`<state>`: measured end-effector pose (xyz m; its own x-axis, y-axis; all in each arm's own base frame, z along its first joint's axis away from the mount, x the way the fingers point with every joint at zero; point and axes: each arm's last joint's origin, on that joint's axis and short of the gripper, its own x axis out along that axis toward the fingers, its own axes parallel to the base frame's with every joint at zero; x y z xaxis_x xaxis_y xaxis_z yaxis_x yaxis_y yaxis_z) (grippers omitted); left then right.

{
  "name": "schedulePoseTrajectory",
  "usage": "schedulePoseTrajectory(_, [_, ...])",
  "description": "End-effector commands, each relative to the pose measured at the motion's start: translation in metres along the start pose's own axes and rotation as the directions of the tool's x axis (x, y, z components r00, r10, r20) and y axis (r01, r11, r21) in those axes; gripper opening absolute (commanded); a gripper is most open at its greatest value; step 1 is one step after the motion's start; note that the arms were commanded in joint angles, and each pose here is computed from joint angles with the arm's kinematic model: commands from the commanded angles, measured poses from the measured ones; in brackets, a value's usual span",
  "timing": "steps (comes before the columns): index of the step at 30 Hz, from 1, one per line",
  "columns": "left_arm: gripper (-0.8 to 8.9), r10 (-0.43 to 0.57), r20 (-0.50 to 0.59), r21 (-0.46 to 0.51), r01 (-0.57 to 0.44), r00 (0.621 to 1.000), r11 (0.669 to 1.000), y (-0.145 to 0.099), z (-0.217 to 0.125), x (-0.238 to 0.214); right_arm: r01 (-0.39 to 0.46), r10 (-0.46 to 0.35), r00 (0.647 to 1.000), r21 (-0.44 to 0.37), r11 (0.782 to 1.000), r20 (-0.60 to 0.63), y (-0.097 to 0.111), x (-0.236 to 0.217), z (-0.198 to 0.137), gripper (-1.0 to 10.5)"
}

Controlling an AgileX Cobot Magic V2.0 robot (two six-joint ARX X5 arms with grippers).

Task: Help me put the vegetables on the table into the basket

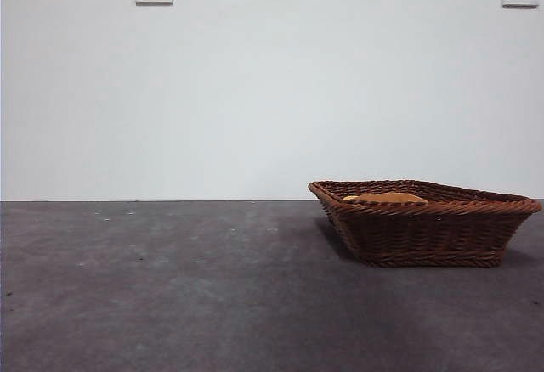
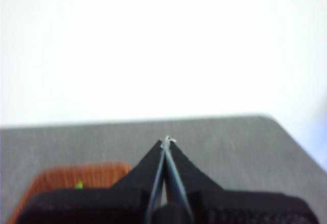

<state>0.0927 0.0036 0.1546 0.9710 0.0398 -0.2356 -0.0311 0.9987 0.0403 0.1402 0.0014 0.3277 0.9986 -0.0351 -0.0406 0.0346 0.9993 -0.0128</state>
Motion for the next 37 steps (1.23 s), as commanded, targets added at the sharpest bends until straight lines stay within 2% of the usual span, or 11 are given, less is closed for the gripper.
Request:
schedulePoseTrajectory(1, [-0.03,-0.005,-0.009,-0.006,0.005,1.0,1.0,0.0,-0.004,0.002,0.016,-0.016,0.999,-0.004,1.0,0.048,-0.001,-0.018,-0.035,-0.2])
schedulePoseTrajectory(4, [-0.03,-0.006,-0.01,-0.006,0.006,1.0,1.0,0.0,-0.004,0.002,0.075,-0.075,0.983,0.007,0.997,0.169,-0.003,-0.03,-0.066,-0.2])
schedulePoseTrajectory(8, [-0.03,-0.005,-0.01,-0.006,0.005,1.0,1.0,0.0,-0.004,0.002,0.054,-0.055,0.973,0.01,0.998,0.222,-0.002,-0.036,-0.104,-0.2])
schedulePoseTrajectory(16, [-0.03,-0.006,-0.011,-0.006,0.006,1.0,1.0,0.0,-0.004,0.002,0.013,-0.018,0.986,0.032,0.999,0.165,-0.001,-0.034,-0.149,-0.2])
schedulePoseTrajectory(22, [-0.03,-0.006,-0.011,-0.006,0.006,1.0,1.0,0.0,-0.004,0.002,0.02,-0.02,1.0,0.017,1.0,-0.001,-0.001,-0.034,-0.166,-0.2])
schedulePoseTrajectory(27, [-0.03,-0.006,-0.01,-0.006,0.006,1.0,1.0,0.0,-0.004,0.002,0.021,-0.02,0.99,0.006,1.0,-0.137,-0.001,-0.037,-0.179,-0.2])
schedulePoseTrajectory(37, [-0.03,-0.006,-0.015,-0.006,0.006,1.0,1.0,0.0,-0.004,0.002,0.02,-0.019,0.991,0.006,1.0,-0.135,-0.001,-0.037,-0.179,-0.2])
